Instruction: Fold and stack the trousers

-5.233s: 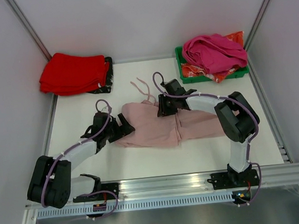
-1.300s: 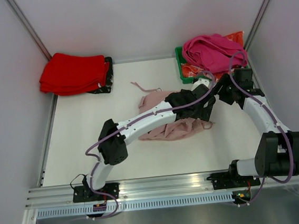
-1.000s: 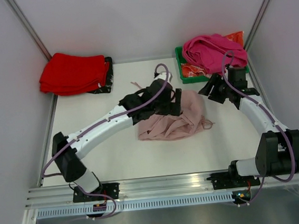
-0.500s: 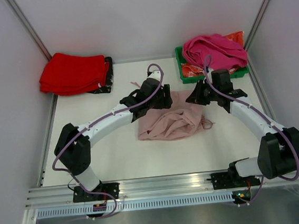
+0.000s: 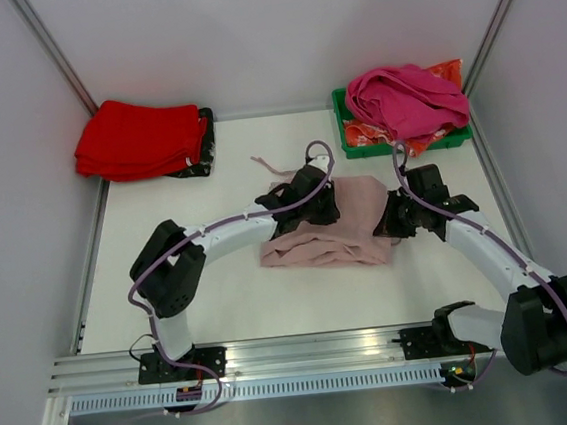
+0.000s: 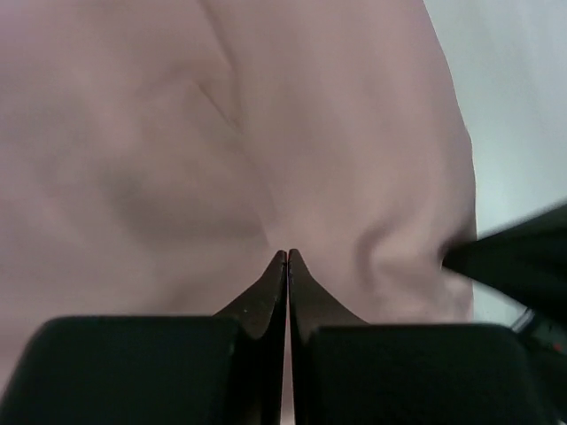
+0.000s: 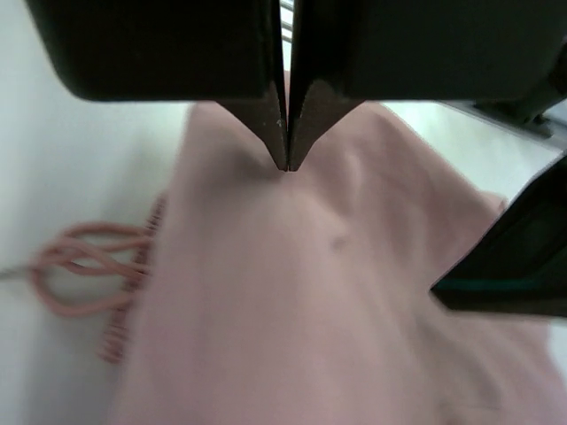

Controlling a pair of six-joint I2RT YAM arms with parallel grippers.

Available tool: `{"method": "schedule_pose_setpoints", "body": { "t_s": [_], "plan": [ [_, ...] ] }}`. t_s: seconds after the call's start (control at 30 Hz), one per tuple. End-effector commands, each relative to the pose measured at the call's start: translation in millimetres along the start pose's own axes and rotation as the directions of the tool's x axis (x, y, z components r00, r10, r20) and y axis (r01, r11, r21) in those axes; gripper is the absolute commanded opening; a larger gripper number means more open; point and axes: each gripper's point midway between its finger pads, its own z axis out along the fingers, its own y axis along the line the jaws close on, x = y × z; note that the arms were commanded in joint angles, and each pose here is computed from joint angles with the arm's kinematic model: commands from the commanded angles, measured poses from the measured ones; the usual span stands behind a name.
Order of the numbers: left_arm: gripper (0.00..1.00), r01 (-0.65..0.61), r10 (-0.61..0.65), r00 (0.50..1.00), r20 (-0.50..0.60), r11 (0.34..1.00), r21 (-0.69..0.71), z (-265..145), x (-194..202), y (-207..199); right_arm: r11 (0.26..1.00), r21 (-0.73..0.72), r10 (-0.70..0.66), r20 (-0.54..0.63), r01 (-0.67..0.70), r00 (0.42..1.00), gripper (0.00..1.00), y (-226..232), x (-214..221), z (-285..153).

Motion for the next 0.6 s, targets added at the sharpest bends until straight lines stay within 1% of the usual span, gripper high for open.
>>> {"method": "schedule_pose_setpoints", "body": {
  "t_s": [0.0,0.07,0.13,0.17,0.3,0.43,0.5,0.53,0.57],
  "plan": [
    [0.02,-0.04,0.043,0.999,-0.031,0.995,0.09,-16.0,24.8,-35.6,0.964,0.264,0.017,0.071,-0.036,0.997,0.02,-42.1,-14.2,-26.7],
    [0.02,-0.05,0.056,0.997,-0.049,0.992,0.12,-22.2,40.2,-48.9,0.956,0.283,0.044,0.135,-0.081,0.99,0.02,-49.8,-32.8,-38.8],
    [0.02,-0.064,0.075,0.993,-0.087,0.99,0.126,-23.9,60.3,-53.6,0.963,0.241,0.077,0.173,-0.118,0.982,0.03,-46.4,-47.1,-43.4],
    [0.02,-0.068,0.08,0.992,-0.096,0.989,0.129,-25.1,66.2,-56.3,0.976,0.188,0.073,0.185,-0.108,0.98,0.04,-34.4,-56.1,-44.0],
    [0.02,-0.089,0.108,0.985,-0.136,0.987,0.137,-23.4,89.9,-61.4,0.993,0.07,0.081,0.161,-0.093,0.984,0.05,-12.3,-63.9,-34.9],
    [0.02,-0.09,0.111,0.977,-0.185,0.989,0.117,-13.5,104.0,-55.8,0.995,0.042,0.082,0.158,-0.09,0.984,0.06,-6.9,-69.4,-29.7],
    [0.02,-0.099,0.116,0.978,-0.175,0.99,0.104,-14.3,100.7,-54.3,0.997,0.008,0.07,0.166,-0.072,0.984,0.09,-0.6,-72.1,-29.2],
    [0.02,-0.102,0.117,0.979,-0.166,0.99,0.096,-14.7,99.0,-52.7,0.998,-0.016,0.069,0.162,-0.067,0.984,0.13,4.1,-71.3,-29.4],
    [0.02,-0.102,0.117,0.979,-0.166,0.99,0.096,-16.7,98.8,-52.4,0.998,-0.03,0.063,0.166,-0.059,0.984,0.14,5.5,-71.6,-27.1]
  ]
}}
